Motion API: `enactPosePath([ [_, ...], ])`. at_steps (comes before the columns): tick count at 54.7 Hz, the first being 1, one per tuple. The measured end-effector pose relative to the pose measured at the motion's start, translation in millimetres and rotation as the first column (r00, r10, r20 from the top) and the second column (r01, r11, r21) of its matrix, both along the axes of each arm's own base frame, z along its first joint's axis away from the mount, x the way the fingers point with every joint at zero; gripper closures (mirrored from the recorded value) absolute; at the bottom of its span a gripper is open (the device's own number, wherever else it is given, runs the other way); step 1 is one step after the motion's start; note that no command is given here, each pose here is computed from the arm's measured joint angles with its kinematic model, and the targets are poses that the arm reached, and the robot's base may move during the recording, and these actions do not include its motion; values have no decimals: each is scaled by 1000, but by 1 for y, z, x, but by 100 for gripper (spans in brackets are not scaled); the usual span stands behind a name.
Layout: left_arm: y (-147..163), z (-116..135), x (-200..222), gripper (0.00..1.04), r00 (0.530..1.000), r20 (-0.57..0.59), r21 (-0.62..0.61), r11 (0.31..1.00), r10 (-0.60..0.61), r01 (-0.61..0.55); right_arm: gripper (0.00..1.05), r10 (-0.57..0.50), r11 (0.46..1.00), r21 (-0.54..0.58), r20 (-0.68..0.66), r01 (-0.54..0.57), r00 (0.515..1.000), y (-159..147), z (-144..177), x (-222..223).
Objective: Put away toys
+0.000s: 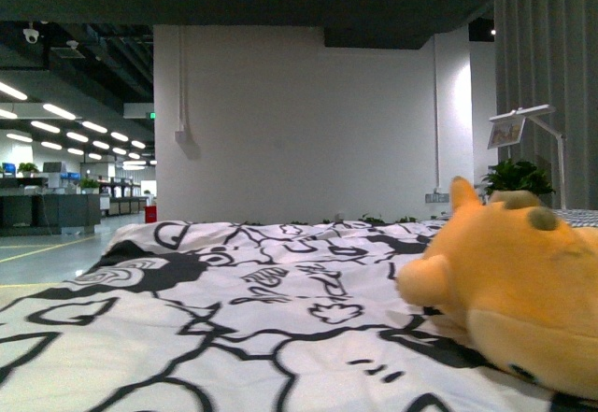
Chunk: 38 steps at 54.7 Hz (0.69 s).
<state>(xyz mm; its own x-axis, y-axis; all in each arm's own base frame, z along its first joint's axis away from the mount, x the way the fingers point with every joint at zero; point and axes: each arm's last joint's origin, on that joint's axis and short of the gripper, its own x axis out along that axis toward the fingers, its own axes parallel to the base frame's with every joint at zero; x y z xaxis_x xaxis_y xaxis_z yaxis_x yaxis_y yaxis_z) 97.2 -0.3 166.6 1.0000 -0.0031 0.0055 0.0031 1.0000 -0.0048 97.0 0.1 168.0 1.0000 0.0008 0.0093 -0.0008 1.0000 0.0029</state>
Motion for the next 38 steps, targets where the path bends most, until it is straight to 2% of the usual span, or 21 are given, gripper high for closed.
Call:
enactPosePath([
  [24, 0, 0, 0, 6, 1000, 2, 0, 1000, 2, -2, 7, 3, 1000, 0, 1, -3, 1000, 0, 0, 0],
  [32, 0, 0, 0, 6, 1000, 2, 0, 1000, 2, -2, 7, -142, 989, 36, -103, 146, 985, 1, -7, 3],
  [38, 0, 0, 0, 6, 1000, 2, 0, 1000, 0, 0, 7, -148, 987, 47, -89, 152, 985, 3, -3, 7],
])
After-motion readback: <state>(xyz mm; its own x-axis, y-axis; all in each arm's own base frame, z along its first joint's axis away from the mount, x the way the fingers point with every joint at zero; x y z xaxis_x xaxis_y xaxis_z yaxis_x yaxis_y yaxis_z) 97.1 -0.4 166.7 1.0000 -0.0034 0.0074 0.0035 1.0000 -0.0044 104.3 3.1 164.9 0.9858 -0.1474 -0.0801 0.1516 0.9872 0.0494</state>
